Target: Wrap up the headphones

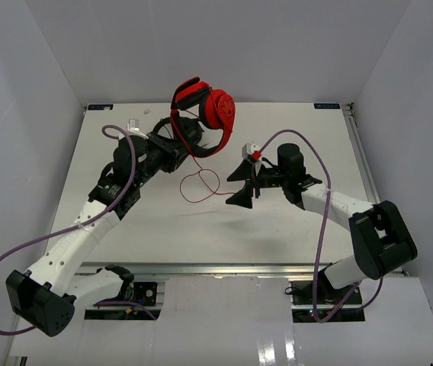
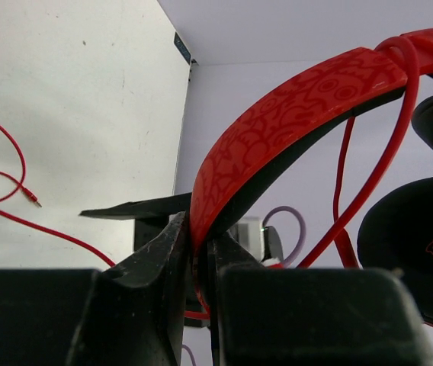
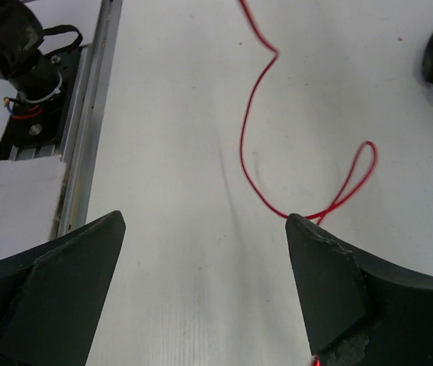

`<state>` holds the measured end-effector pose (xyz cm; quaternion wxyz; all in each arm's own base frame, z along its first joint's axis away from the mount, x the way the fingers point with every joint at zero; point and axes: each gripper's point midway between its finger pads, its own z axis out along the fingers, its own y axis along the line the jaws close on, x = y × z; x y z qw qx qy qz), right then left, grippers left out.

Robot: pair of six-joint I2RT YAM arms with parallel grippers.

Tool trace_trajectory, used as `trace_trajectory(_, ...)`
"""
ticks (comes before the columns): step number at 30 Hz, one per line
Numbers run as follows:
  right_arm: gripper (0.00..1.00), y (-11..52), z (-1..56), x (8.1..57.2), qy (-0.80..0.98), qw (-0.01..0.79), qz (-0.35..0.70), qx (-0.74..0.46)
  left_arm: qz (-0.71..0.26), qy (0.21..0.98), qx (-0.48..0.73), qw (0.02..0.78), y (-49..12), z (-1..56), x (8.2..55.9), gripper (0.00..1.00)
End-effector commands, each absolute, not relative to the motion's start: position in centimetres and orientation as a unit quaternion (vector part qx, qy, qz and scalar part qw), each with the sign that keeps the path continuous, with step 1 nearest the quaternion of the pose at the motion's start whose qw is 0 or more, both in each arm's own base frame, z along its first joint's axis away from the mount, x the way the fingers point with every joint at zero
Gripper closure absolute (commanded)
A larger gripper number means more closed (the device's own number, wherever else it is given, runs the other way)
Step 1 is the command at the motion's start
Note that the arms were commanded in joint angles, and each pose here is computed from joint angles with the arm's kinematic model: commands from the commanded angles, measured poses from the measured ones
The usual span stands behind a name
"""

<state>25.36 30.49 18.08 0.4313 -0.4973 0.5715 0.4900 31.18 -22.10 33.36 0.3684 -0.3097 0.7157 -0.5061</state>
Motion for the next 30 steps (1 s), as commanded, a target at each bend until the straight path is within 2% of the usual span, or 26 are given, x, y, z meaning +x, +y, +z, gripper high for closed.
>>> trace_trajectory(1,0.09,34.3,20.9,24.9,0.481,0.485,0.475,-0.554,-0.549,0.677,-0.287,0.398,-22.0,38.8,30.8,1.00)
trace_trajectory(8,0.10,38.2,20.0,25.5,0.479,0.523,0.440,-0.551,-0.551,0.675,-0.285,0.399,-21.9,39.3,30.5,1.00)
trace_trajectory(16,0.09,38.0,14.4,25.3,0.379,0.489,0.347,-0.705,-0.555,0.673,-0.281,0.399,-22.0,39.8,30.4,1.00)
trace_trajectory(26,0.05,41.2,13.1,29.3,0.446,0.510,0.309,-0.668,-0.558,0.668,-0.281,0.404,-21.7,40.4,30.0,1.00)
trace_trajectory(30,0.00,41.9,12.0,30.7,0.474,0.506,0.302,-0.654,-0.557,0.668,-0.282,0.405,-21.5,40.4,29.9,1.00)
